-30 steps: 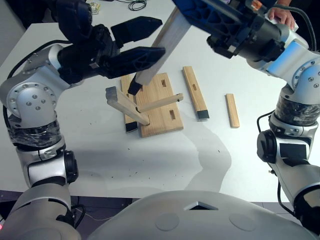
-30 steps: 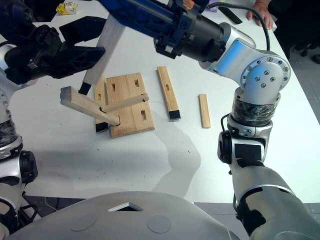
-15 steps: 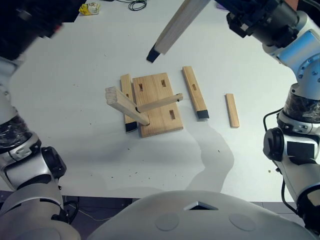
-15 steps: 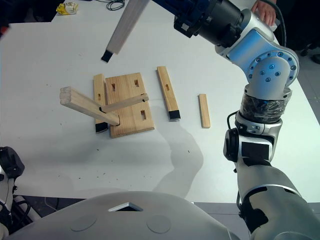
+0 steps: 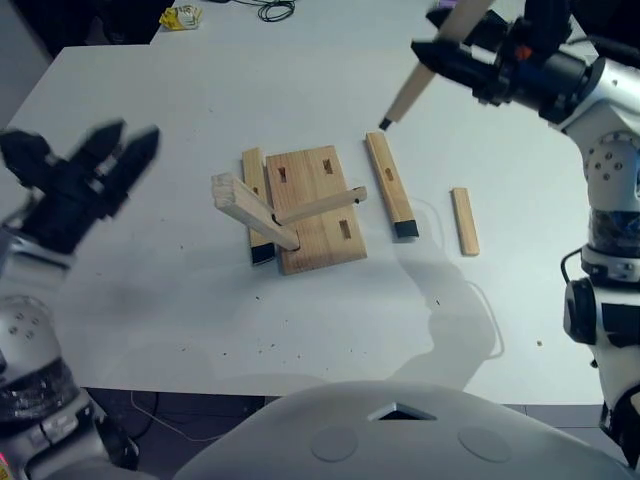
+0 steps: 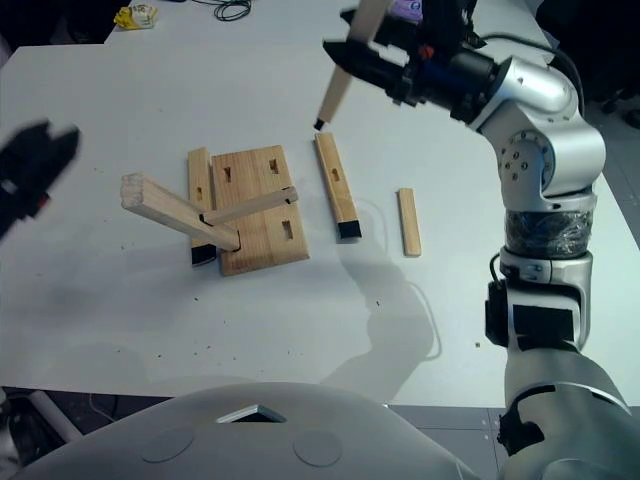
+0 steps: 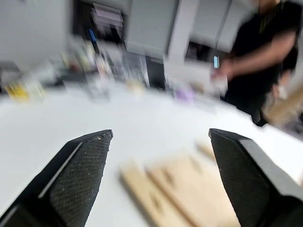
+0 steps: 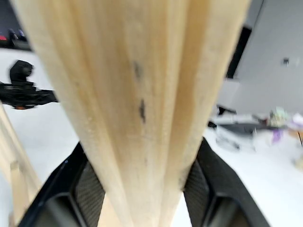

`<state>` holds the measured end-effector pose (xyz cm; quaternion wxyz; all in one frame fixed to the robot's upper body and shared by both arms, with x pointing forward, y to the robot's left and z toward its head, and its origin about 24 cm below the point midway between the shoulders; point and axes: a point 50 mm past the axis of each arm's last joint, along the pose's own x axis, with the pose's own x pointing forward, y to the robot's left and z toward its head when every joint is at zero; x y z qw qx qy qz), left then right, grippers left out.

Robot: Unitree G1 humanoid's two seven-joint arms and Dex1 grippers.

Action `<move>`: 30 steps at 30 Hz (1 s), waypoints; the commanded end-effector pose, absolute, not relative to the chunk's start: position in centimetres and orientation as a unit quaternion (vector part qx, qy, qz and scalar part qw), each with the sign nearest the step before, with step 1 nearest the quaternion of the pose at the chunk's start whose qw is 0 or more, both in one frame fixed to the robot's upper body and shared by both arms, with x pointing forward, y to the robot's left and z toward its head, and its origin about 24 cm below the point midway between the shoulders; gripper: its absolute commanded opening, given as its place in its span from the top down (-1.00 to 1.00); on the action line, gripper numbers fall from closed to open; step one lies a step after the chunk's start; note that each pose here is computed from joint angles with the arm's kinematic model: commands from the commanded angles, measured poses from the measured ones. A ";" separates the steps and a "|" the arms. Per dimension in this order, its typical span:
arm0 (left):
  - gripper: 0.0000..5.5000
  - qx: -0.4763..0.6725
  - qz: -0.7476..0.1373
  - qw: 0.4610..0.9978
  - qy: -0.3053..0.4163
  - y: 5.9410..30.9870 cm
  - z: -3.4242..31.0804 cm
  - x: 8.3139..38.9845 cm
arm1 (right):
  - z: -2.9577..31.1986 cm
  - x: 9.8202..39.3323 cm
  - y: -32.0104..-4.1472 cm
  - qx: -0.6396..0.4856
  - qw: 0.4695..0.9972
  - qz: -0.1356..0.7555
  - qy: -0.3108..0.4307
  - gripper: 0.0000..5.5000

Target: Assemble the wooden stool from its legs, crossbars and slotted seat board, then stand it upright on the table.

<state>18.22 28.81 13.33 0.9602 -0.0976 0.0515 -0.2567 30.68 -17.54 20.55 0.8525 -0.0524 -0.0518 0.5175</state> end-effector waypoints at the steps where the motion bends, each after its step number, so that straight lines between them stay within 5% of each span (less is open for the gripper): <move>1: -0.37 -0.070 -0.339 0.930 0.122 26.5 11.8 16.0 | 19.0 30.4 -17.8 -0.070 0.856 0.511 -0.035 0.27; 17: -0.37 -0.043 -0.439 0.883 0.160 20.4 8.1 15.9 | 16.9 30.8 -15.6 -0.054 0.848 0.527 -0.021 0.27; 30: -0.37 0.018 -0.393 0.908 0.147 20.6 6.8 18.5 | 15.6 28.3 -13.7 0.006 0.786 0.618 0.010 0.27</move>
